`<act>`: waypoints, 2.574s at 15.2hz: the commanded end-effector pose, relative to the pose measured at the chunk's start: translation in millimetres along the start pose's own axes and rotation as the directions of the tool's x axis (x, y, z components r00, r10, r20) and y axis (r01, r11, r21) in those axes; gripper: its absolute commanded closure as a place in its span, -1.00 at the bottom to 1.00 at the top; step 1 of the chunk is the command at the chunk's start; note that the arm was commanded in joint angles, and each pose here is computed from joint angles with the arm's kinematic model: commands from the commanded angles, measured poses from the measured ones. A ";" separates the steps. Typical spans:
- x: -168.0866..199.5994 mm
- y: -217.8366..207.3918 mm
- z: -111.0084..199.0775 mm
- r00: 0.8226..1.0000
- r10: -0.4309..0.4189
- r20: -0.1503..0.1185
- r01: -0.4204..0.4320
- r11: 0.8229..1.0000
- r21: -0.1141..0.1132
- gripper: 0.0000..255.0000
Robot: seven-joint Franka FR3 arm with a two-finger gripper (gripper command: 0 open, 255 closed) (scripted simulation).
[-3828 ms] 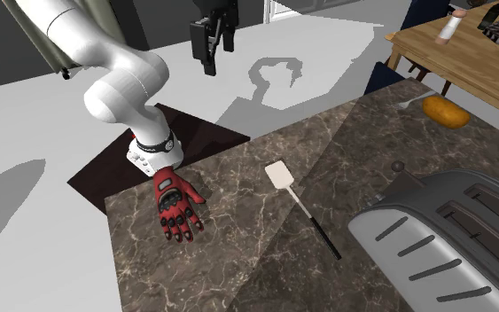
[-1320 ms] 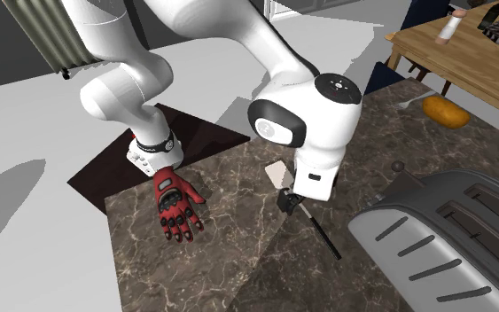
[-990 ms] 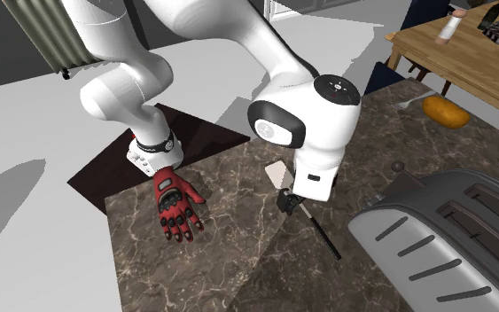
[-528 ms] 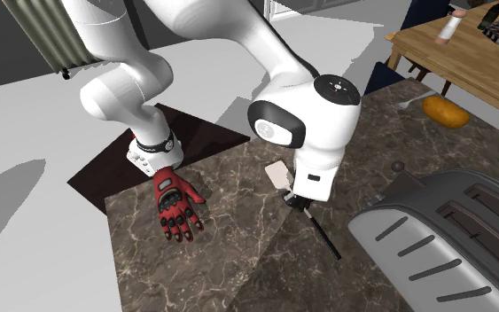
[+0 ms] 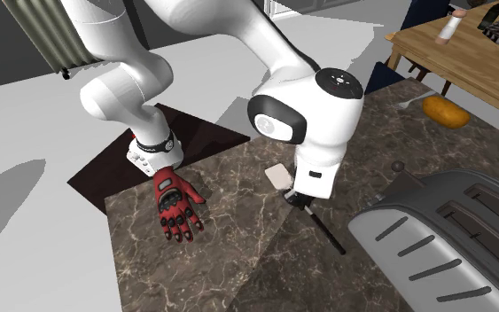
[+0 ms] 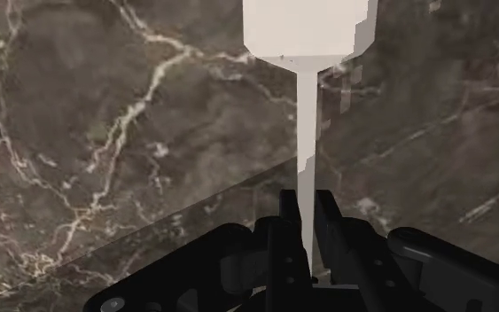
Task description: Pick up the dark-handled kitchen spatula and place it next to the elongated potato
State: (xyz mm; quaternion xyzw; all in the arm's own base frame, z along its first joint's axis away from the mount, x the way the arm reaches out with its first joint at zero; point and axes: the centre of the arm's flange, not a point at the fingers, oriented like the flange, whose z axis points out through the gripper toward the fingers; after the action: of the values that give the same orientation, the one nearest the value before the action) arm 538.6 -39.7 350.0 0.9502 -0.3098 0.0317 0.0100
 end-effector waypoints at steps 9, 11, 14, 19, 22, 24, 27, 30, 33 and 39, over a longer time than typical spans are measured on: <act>3.0 -0.8 -51.7 1.000 0.000 0.000 0.000 1.000 0.000 1.00; 3.7 -0.8 -62.3 1.000 0.000 0.000 0.000 1.000 0.000 1.00; 4.7 -0.8 -78.1 1.000 0.000 0.000 0.000 1.000 0.000 1.00; 6.5 -0.8 -104.4 1.000 0.000 0.000 0.000 1.000 0.000 1.00; 7.5 -0.8 -120.2 1.000 0.000 0.000 0.000 1.000 0.000 1.00; 8.0 -0.8 -127.8 1.000 0.000 0.000 0.000 1.000 0.000 1.00; -8.2 -36.9 -128.9 1.000 0.000 0.000 0.000 1.000 0.000 1.00; -24.5 -73.0 -130.0 1.000 0.000 0.000 0.000 1.000 0.000 1.00; -40.8 -109.1 -131.1 1.000 0.000 0.000 0.000 1.000 0.000 1.00; -73.3 -181.3 -133.3 1.000 0.000 0.000 0.000 1.000 0.000 1.00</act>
State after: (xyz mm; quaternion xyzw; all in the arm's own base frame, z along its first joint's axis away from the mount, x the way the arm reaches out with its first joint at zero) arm 576.1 141.8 477.5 0.9505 -0.3091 0.0315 0.0101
